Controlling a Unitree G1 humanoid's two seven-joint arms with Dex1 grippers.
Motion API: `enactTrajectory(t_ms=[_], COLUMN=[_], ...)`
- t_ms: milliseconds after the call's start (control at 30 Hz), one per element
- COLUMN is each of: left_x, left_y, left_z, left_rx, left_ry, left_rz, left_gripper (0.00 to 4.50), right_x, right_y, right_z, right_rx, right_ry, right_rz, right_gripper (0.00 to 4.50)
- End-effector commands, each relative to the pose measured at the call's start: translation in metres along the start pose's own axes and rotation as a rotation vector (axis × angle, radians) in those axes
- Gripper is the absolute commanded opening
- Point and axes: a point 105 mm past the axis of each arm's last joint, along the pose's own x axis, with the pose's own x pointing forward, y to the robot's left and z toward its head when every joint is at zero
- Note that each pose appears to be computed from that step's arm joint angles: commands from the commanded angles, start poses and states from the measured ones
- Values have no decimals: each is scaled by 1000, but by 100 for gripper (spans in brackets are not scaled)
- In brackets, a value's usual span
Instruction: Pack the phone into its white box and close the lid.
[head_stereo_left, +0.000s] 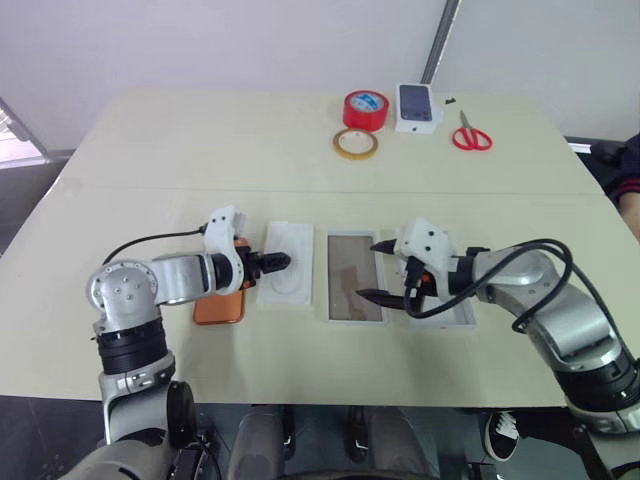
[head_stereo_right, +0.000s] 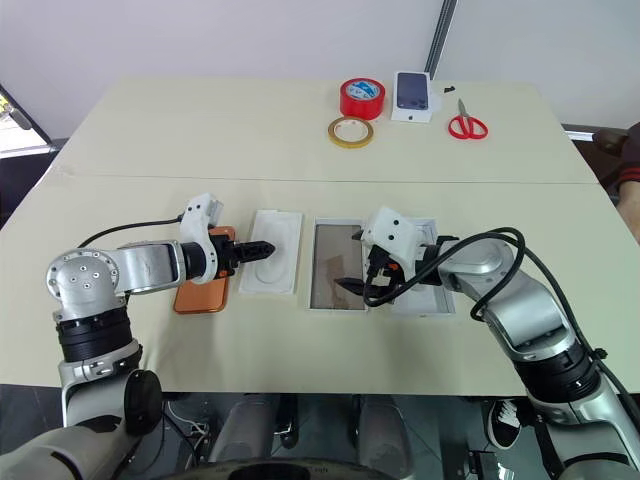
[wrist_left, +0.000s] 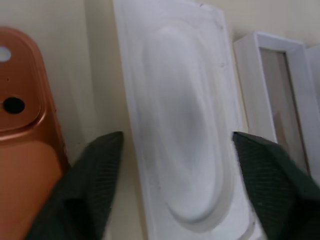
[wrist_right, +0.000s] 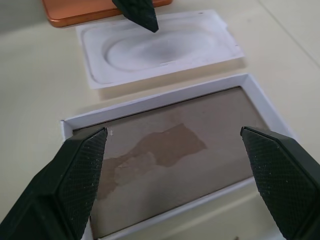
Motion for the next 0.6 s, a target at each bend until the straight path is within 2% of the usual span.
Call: enactTrajectory(t_ms=[33,133,167,333,500,600], left_x=[-1,-3,-5,-15,-27,-32], left_y=[3,7,8,6,6,10], left_z=[-5,-3,-2,14,27,30], left_rx=[-16,-30,-34,-72,-124,-126], left_ry=[16,3,-4,-91,-169,-183], left_rz=[7,25,30,-3,-50,-42], left_gripper=[164,22,8,8,8,0], right_x=[-1,0,0,2,15,25], right_y=[5,14,19,37,44,46], right_z=[16,15,14,0,-17,-23], right_rx=[-63,-69,-72,-66,-25,-15], right_ry=[-39,-13,4,122,201,231], right_rz=[23,76,100,201,217,221], right_gripper=[450,450,450,450,450,369])
